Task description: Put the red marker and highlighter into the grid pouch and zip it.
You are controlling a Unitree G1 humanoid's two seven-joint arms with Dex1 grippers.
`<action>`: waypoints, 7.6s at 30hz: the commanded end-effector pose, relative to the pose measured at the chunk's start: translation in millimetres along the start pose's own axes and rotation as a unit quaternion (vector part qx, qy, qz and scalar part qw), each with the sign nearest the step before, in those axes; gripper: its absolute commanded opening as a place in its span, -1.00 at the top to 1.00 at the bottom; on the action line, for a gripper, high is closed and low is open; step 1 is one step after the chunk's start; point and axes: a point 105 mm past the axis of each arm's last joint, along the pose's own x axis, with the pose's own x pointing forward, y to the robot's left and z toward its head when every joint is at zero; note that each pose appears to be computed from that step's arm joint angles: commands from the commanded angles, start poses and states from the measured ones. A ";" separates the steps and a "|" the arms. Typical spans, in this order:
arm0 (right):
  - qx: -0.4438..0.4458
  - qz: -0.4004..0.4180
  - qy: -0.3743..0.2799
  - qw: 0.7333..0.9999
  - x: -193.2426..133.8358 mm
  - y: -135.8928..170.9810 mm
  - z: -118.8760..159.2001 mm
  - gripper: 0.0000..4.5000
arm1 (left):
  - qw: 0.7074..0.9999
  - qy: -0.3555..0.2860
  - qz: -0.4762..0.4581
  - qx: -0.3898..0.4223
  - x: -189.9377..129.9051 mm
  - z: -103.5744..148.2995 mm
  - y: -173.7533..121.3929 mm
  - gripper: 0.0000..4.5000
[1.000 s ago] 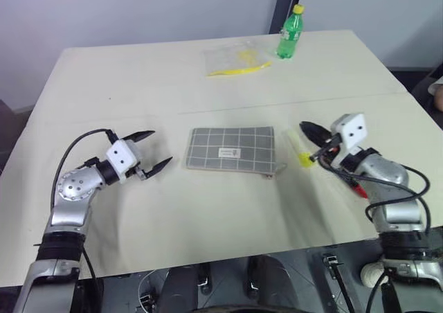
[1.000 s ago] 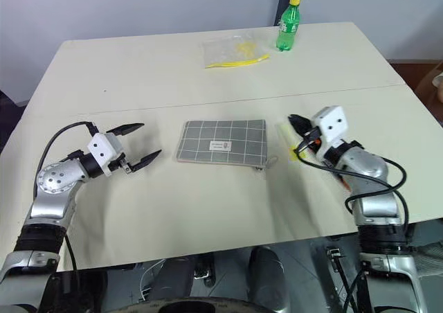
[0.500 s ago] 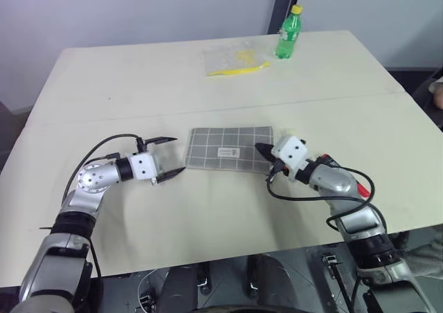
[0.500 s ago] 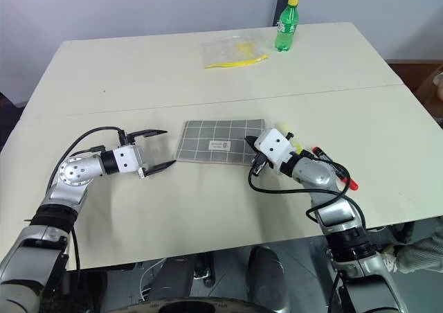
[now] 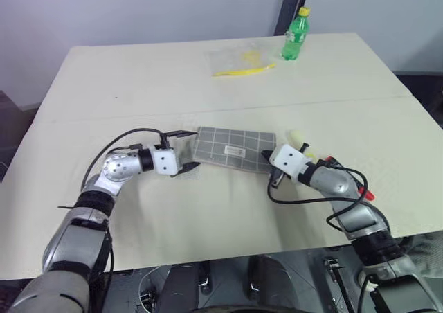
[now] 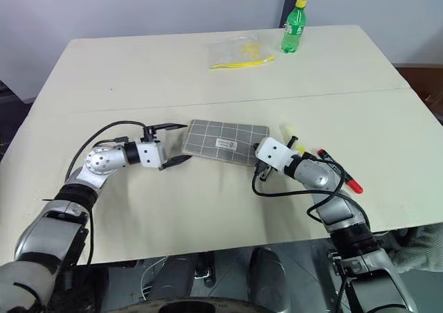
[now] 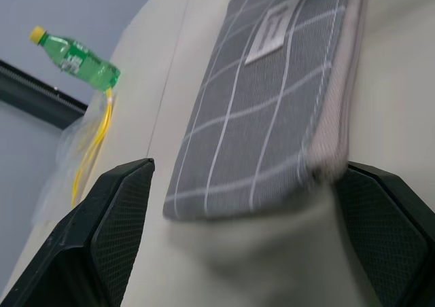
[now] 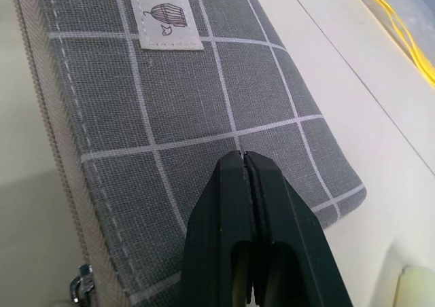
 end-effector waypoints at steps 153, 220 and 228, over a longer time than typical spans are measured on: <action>0.163 0.024 -0.030 0.986 -84.1 4.0 19.2 0.60 | 0.988 0.044 0.126 -0.083 14.1 25.5 8.7 1.00; -0.056 0.086 -0.079 0.992 -33.9 15.7 64.9 -0.99 | 0.996 -0.017 0.040 -0.072 25.3 49.9 -4.7 1.00; 0.108 0.077 -0.131 0.983 -98.9 26.8 70.2 -0.99 | 0.995 -0.007 0.053 -0.082 20.7 44.5 -5.8 1.00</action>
